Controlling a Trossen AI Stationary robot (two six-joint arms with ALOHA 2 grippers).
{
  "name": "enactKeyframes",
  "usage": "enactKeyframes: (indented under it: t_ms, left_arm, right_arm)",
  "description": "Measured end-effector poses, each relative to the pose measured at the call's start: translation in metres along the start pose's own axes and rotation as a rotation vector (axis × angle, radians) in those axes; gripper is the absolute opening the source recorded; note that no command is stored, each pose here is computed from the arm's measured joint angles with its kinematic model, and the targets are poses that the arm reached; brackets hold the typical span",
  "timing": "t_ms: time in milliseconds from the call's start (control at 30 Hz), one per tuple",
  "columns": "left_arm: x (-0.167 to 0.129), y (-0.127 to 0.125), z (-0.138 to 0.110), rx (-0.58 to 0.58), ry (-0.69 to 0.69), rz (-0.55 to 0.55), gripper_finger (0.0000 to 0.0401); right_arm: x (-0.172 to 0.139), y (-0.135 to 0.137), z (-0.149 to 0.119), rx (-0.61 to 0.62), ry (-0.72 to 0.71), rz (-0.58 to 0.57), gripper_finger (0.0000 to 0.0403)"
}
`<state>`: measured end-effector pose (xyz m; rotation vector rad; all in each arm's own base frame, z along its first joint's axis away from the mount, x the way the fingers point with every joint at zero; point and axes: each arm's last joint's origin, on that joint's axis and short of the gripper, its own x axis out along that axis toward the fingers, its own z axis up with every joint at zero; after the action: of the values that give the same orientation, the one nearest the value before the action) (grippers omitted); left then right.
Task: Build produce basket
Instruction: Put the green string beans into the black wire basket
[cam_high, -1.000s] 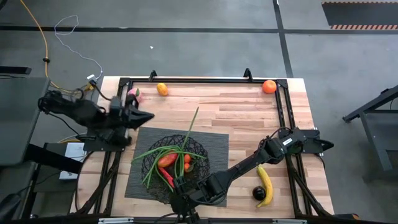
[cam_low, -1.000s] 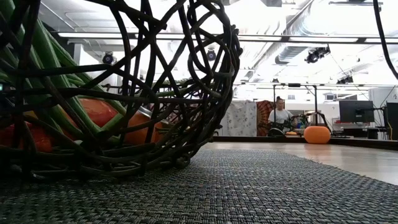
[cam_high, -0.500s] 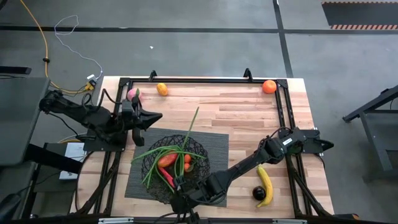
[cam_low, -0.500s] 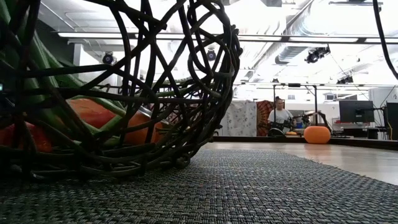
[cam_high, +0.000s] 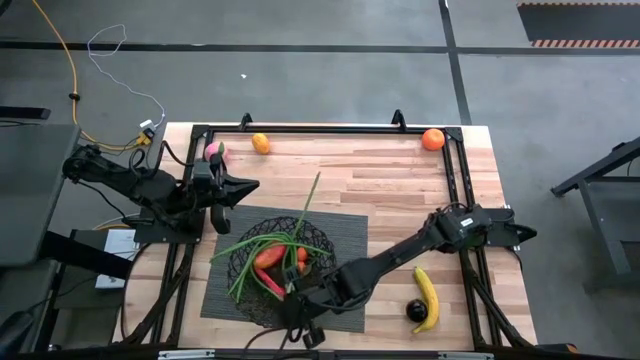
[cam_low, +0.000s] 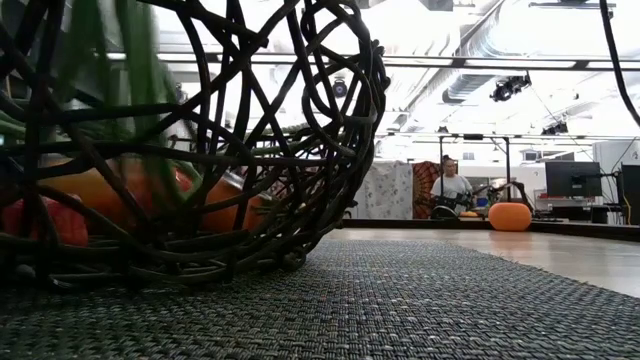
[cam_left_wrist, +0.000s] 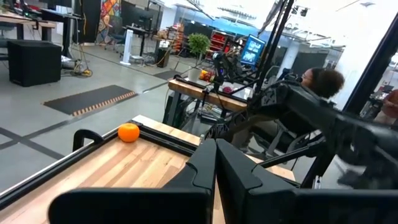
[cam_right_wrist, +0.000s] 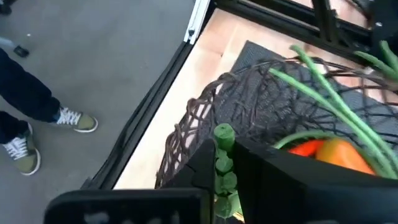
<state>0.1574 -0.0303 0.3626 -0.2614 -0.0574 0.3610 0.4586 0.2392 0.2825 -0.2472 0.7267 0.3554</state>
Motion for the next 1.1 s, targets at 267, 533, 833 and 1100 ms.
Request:
enactKeyframes:
  t_ms: [267, 533, 833, 1100]
  left_arm:
    - [0.003, -0.002, -0.002, 0.003, 0.006, -0.008, 0.0000]
    - [0.019, -0.016, -0.006, -0.001, -0.029, -0.063, 0.0009]
    - [0.024, -0.024, 0.004, 0.027, -0.150, -0.140, 0.0053]
    - [0.020, -0.038, 0.054, 0.075, -0.217, -0.260, 0.0125]
  right_arm:
    - [-0.064, -0.011, 0.025, 0.045, -0.114, -0.023, 0.0005]
    - [-0.119, -0.019, 0.041, 0.045, -0.220, -0.060, 0.0004]
    - [-0.198, -0.034, 0.060, 0.050, -0.432, -0.168, 0.0003]
    - [-0.213, -0.055, 0.063, 0.018, -0.492, -0.221, 0.0003]
